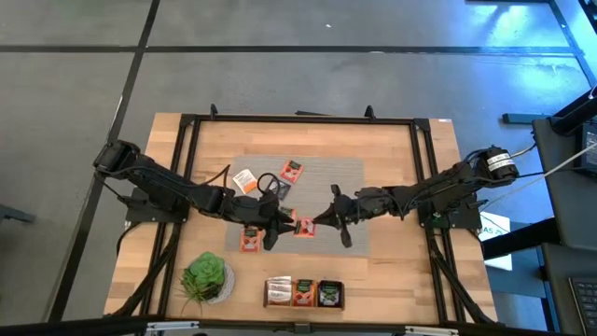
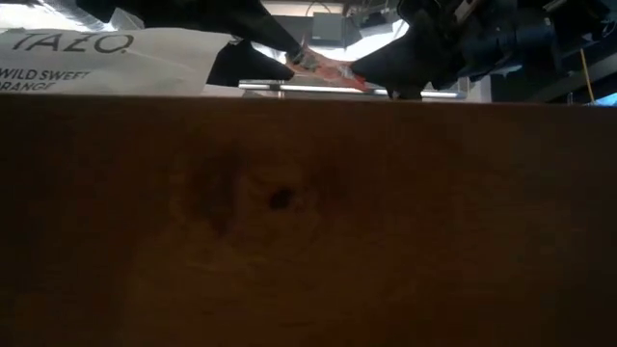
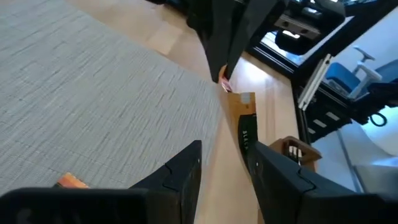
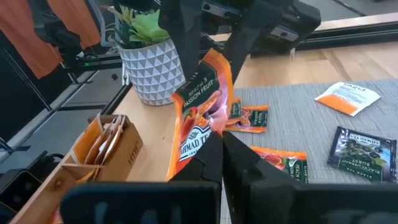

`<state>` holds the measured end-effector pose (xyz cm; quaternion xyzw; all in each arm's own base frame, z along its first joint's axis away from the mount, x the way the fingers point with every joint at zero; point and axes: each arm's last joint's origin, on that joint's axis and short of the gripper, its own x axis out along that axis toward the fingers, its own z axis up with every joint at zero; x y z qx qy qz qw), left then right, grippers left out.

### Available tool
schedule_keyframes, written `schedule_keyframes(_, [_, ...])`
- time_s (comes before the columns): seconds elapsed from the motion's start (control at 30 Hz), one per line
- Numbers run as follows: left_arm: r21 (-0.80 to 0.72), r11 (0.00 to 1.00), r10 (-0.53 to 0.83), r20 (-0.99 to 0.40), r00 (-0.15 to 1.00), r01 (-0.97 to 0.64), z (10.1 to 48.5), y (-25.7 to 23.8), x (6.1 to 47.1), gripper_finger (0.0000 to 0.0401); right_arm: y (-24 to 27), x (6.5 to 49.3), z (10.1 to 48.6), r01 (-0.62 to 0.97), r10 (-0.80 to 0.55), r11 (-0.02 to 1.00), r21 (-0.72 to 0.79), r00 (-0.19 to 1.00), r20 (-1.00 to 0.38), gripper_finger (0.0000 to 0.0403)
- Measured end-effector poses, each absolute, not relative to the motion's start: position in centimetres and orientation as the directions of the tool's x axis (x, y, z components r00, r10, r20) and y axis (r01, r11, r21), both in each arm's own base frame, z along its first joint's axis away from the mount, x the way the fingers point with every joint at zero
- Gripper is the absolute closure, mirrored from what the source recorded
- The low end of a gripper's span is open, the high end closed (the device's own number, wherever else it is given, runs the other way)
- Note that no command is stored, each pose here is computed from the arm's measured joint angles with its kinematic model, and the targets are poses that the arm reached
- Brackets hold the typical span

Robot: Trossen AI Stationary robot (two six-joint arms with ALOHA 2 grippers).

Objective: Pick & Place Tea
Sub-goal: Put the orange tea bag into the middle section of the wooden organizer

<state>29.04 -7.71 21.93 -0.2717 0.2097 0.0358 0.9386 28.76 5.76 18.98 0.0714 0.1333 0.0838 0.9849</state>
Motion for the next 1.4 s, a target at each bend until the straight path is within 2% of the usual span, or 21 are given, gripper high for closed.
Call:
schedule_keyframes(0.23, [-0.517, 0.847, -0.122, -0.419, 0.900, -0.126, 21.9, -8.0, 29.0, 0.0274, 5.8, 28.8, 19.3, -0.149, 0.185, 0.974, 0.171, 0.958, -0.220, 0.0398])
schedule_keyframes(0.57, [-0.518, 0.850, -0.151, -0.421, 0.894, -0.101, 21.9, -8.8, 28.8, 0.0274, 5.7, 28.9, 19.5, -0.148, 0.182, 0.973, 0.175, 0.964, -0.194, 0.0398])
schedule_keyframes(1.07, [-0.491, 0.867, -0.144, -0.417, 0.898, -0.089, 21.9, -8.7, 28.8, 0.0274, 5.6, 28.9, 19.4, -0.094, 0.133, 0.978, 0.185, 0.968, -0.211, 0.0398])
schedule_keyframes(1.4, [-0.462, 0.874, -0.056, -0.403, 0.914, -0.150, 22.0, -8.4, 28.9, 0.0274, 5.8, 28.9, 19.4, -0.149, 0.190, 0.970, 0.194, 0.959, -0.211, 0.0398])
